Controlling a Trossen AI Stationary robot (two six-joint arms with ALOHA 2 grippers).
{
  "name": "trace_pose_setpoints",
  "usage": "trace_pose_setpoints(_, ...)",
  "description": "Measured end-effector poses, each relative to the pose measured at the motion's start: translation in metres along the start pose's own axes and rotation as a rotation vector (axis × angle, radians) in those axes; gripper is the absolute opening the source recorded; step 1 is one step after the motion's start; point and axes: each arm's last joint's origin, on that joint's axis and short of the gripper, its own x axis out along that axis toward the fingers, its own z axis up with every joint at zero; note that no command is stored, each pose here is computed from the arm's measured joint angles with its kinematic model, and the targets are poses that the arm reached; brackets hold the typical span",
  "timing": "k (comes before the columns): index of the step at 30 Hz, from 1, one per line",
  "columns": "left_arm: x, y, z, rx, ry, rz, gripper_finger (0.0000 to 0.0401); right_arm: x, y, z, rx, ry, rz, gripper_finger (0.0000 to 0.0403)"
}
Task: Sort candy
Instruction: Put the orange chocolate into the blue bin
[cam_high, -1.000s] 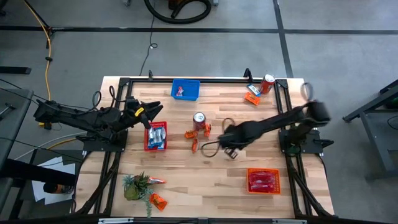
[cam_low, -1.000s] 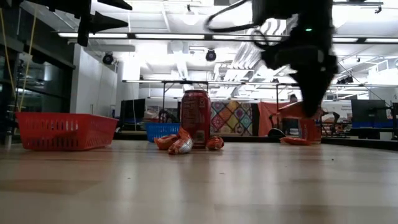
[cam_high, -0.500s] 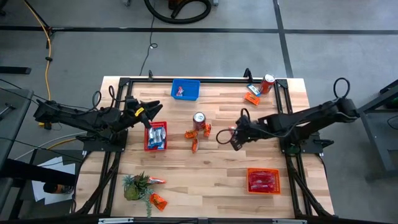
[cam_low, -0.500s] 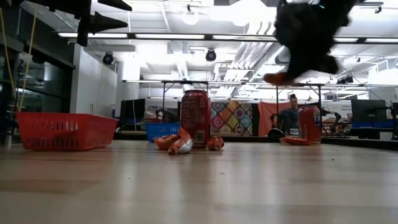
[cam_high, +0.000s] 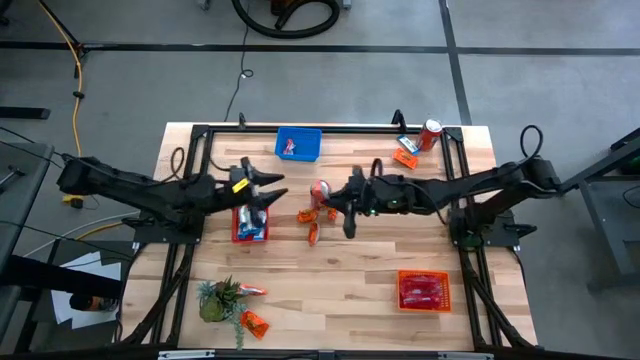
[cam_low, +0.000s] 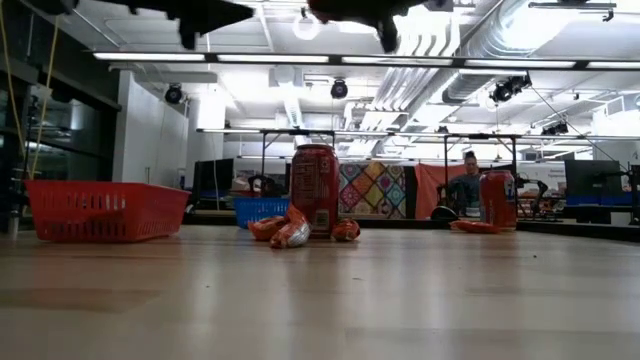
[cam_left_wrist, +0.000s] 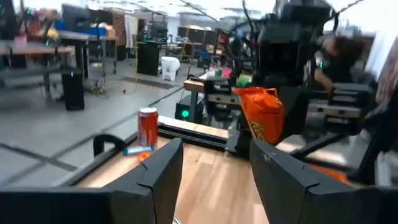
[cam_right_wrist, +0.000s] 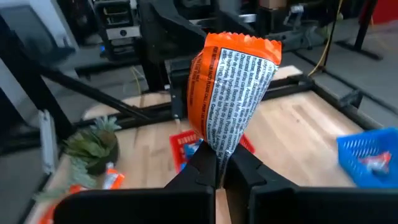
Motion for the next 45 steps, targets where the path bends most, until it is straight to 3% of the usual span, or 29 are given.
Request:
trace_pose_setpoints(4, 0.019, -0.007, 0.004, 0.090, 0.027, -0.036, 0.0174, 0.020, 0.006, 0.010, -0.127, 0.062, 0.000, 0.0000)
trace_pose_setpoints(13, 0.024, -0.015, 0.012, 0.071, 0.079, -0.188, 0.0174, 0.035, 0.010, 0.023, -0.220, 0.179, 0.000, 0.0000)
trace_pose_setpoints(24, 0.010, -0.010, 0.023, 0.047, 0.071, -0.189, 0.0174, 0.032, 0.011, 0.042, -0.277, 0.113, -0.039, 0.0000)
trace_pose_setpoints(45, 0.037, -0.020, 0.011, 0.029, -0.020, -0.174, 0.0172, 0.032, 0.010, 0.041, -0.269, 0.117, -0.062, 0.0000)
